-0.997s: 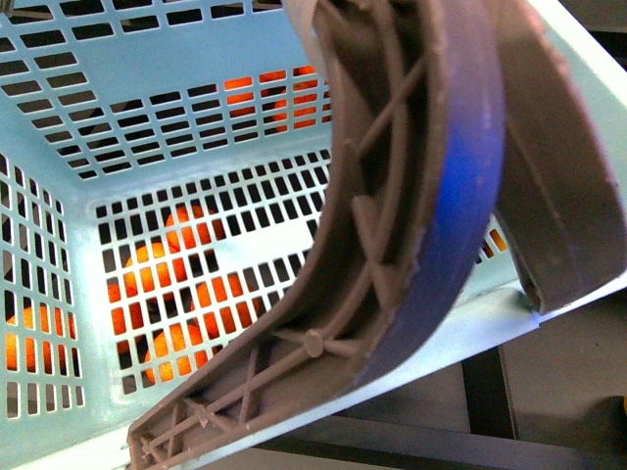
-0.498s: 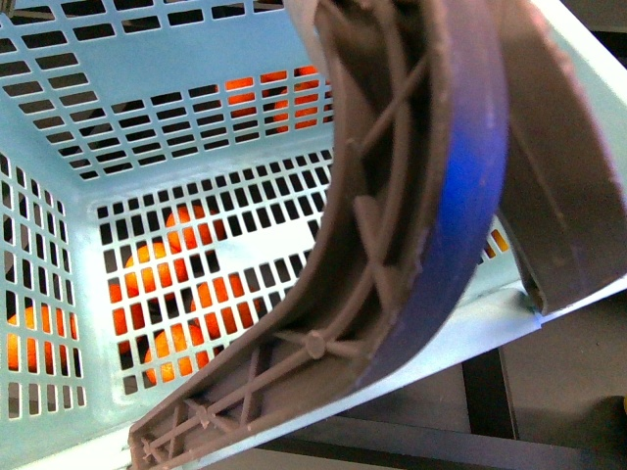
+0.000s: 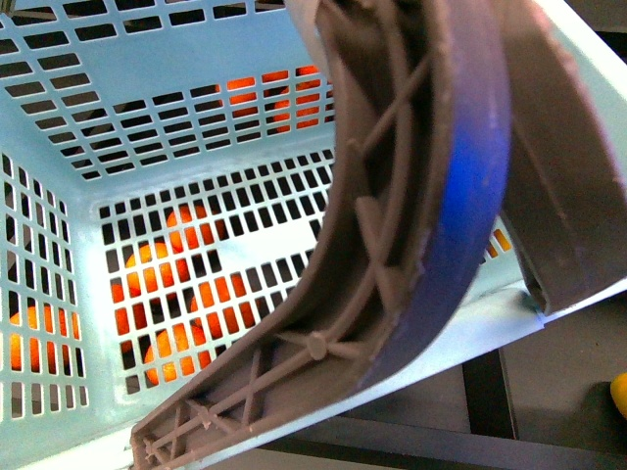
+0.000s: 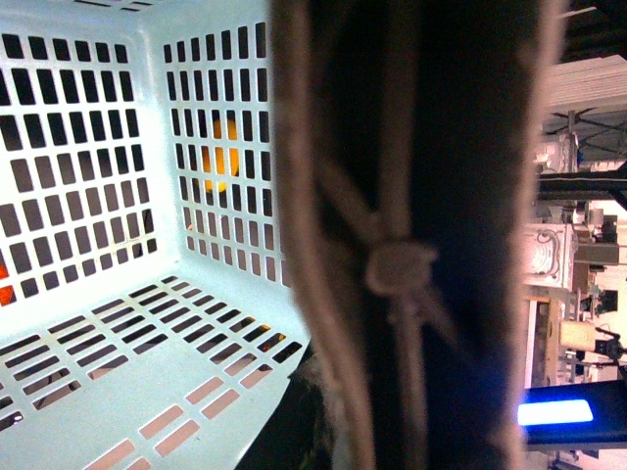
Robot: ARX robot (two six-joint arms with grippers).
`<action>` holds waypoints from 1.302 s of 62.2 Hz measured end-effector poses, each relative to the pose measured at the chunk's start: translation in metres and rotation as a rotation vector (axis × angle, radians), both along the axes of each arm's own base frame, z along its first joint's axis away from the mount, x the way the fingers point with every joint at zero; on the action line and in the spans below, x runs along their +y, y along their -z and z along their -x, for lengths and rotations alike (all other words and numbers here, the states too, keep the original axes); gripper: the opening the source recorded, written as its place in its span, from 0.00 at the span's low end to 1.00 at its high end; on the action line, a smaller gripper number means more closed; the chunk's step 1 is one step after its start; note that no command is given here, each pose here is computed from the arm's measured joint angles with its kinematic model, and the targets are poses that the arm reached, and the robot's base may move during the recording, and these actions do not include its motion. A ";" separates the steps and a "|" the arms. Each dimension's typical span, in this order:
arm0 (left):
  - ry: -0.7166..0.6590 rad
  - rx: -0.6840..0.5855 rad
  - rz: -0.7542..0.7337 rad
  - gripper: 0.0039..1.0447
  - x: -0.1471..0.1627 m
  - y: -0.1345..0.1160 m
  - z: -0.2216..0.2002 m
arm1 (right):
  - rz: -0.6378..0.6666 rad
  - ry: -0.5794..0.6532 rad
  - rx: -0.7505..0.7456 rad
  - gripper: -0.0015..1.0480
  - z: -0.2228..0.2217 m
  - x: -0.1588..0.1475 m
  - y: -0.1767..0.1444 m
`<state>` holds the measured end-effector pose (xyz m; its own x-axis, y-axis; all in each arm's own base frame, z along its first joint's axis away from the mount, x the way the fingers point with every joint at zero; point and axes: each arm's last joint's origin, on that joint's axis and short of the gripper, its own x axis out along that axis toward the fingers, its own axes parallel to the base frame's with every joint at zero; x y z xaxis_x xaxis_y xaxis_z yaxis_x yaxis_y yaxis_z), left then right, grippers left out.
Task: Pick mango and avocado into basket
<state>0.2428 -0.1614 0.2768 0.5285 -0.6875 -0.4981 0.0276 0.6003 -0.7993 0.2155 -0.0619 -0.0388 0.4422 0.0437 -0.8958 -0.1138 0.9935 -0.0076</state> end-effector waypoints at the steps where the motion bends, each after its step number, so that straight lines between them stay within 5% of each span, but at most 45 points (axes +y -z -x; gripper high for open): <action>1: 0.000 0.000 0.000 0.03 0.000 0.000 0.000 | 0.000 0.000 0.000 0.54 0.000 0.000 0.000; 48: 0.000 0.000 0.000 0.03 0.000 0.000 0.000 | -0.038 0.037 -0.056 0.54 -0.001 -0.012 -0.022; 63: 0.000 0.000 0.000 0.03 0.000 0.000 0.000 | -0.077 0.035 -0.151 0.54 -0.008 -0.016 -0.058; 81: 0.000 0.000 0.000 0.03 0.000 0.000 0.000 | -0.167 -0.009 -0.349 0.54 -0.008 -0.008 -0.137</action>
<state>0.2429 -0.1614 0.2768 0.5288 -0.6872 -0.4981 0.0275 0.6005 -0.7992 0.2233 -0.0697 0.0986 0.7183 0.1816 -0.6716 -0.1417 0.9833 0.1144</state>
